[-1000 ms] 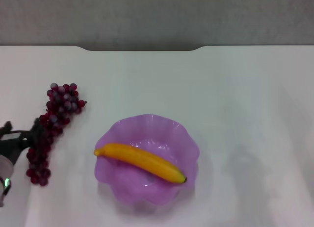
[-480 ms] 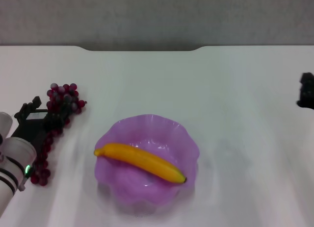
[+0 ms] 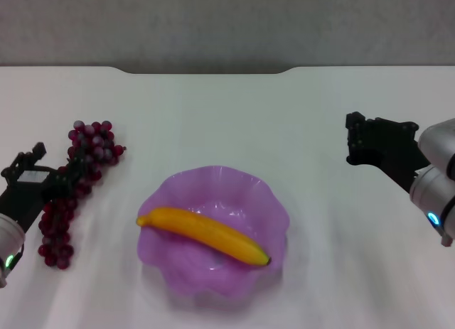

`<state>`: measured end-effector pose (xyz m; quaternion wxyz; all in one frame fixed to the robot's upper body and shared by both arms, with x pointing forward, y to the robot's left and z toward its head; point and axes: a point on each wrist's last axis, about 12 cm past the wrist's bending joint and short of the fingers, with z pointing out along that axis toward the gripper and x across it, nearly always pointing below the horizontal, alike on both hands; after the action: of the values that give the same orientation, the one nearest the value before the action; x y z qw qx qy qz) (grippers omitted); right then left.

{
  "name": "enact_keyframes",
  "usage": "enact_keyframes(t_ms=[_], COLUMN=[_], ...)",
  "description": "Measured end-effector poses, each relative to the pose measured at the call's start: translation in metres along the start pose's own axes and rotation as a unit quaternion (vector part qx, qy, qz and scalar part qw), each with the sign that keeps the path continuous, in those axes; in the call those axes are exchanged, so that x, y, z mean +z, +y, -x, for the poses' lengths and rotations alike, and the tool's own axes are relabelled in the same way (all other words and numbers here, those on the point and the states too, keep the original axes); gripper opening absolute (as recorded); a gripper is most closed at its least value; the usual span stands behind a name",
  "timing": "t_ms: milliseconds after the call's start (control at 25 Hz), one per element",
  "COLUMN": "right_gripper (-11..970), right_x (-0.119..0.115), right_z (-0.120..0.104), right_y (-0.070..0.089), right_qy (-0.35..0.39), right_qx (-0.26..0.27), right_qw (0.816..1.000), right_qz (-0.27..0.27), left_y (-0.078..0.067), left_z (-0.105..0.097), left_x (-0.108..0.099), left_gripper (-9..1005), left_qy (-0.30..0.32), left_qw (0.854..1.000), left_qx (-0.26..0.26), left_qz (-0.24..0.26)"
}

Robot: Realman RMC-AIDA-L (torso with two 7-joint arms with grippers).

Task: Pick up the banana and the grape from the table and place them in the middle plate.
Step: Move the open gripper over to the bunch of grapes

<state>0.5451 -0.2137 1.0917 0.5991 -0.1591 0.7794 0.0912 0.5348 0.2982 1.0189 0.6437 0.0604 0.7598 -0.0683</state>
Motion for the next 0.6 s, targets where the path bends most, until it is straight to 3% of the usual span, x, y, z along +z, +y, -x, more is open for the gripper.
enact_keyframes(t_ms=[360, 600], right_gripper=[22, 22], right_x=[-0.001, 0.001], right_z=[0.006, 0.009], right_y=[0.007, 0.017], right_qy=[-0.007, -0.011], right_qx=[0.0, -0.011], right_qw=[1.0, 1.0], right_qz=[0.011, 0.027], left_y=[-0.004, 0.0], left_z=[-0.005, -0.01], left_x=[0.014, 0.021], left_gripper=[739, 729], left_qy=[0.053, 0.075], left_qw=[0.997, 0.996], left_qx=[0.005, 0.016], left_qz=[-0.058, -0.05])
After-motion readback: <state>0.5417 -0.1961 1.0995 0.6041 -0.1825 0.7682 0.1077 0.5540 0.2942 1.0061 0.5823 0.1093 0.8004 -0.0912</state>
